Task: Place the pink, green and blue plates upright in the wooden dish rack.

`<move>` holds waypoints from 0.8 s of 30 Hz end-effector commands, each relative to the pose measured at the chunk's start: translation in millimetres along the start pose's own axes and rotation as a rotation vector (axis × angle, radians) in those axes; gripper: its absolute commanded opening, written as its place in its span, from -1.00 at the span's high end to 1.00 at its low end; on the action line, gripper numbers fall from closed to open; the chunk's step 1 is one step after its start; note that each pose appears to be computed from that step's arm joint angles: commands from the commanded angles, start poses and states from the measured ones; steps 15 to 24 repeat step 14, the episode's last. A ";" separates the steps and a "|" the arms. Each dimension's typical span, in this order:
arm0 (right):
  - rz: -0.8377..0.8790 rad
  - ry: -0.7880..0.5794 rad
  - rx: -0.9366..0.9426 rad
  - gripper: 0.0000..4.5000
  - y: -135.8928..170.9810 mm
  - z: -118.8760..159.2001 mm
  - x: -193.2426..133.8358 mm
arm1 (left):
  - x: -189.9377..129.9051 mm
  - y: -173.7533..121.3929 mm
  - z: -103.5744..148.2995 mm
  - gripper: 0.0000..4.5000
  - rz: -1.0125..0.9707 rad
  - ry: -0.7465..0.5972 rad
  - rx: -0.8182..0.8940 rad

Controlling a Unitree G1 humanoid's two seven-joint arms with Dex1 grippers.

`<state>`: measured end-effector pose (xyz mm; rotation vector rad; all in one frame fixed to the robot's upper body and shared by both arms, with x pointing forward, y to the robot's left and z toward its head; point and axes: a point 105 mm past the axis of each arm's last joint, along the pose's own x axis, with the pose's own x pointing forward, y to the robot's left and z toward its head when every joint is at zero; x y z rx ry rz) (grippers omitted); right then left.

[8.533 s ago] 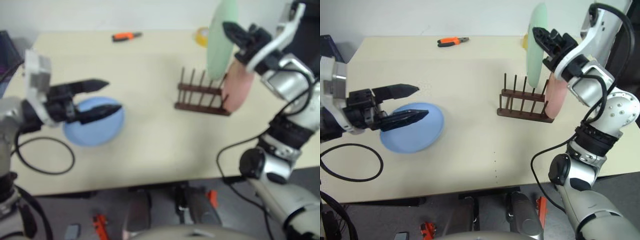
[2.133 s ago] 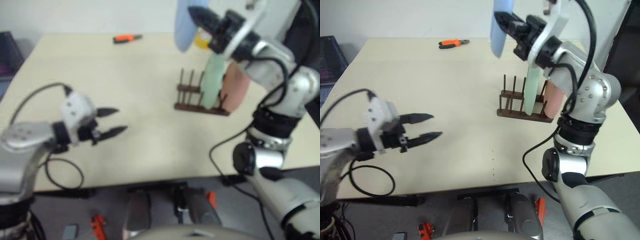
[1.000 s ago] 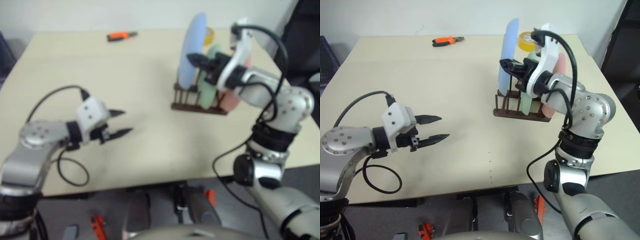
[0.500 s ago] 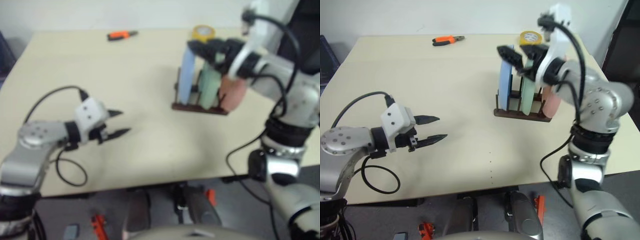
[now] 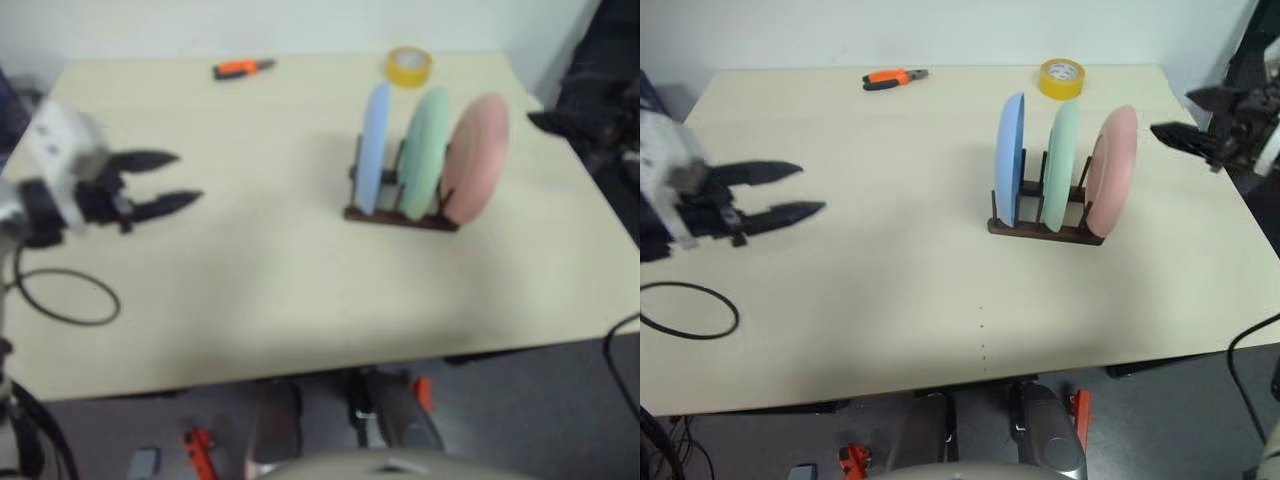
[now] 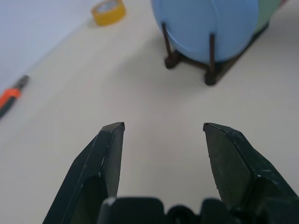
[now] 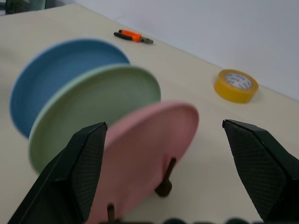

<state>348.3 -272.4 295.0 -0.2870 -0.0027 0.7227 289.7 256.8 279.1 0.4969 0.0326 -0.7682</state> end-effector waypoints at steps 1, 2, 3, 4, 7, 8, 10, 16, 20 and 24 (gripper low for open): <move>-0.032 -0.085 -0.073 -0.90 -13.0 14.7 -22.1 | -31.7 24.6 14.3 -0.32 0.076 -0.043 -0.032; -0.018 -0.123 -0.068 -0.90 -11.2 19.0 -22.8 | -39.3 31.4 13.1 -0.32 0.099 -0.038 -0.043; -0.003 -0.161 -0.062 -0.90 -9.5 23.3 -23.5 | -45.5 36.5 13.0 -0.32 0.117 -0.035 -0.053; 0.012 -0.186 -0.060 -0.90 -6.6 27.1 -22.6 | -51.6 40.6 13.6 -0.32 0.130 -0.031 -0.057; 0.071 -0.191 -0.062 -0.90 3.5 27.9 -18.2 | -60.8 39.5 18.1 -0.32 0.126 0.004 -0.039; 0.085 -0.183 -0.068 -0.90 6.6 25.9 -17.4 | -62.6 36.9 19.1 -0.32 0.118 0.008 -0.036; 0.106 -0.184 -0.050 -0.90 12.1 23.0 -17.4 | -67.5 33.1 19.2 -0.32 0.120 0.004 -0.054; 0.117 -0.136 0.010 -0.90 23.0 11.3 -16.6 | -79.0 25.0 18.2 -0.32 0.143 0.045 -0.086; 0.117 -0.136 0.010 -0.90 23.0 11.3 -16.6 | -79.0 25.0 18.2 -0.32 0.143 0.045 -0.086; 0.117 -0.136 0.010 -0.90 23.0 11.3 -16.6 | -79.0 25.0 18.2 -0.32 0.143 0.045 -0.086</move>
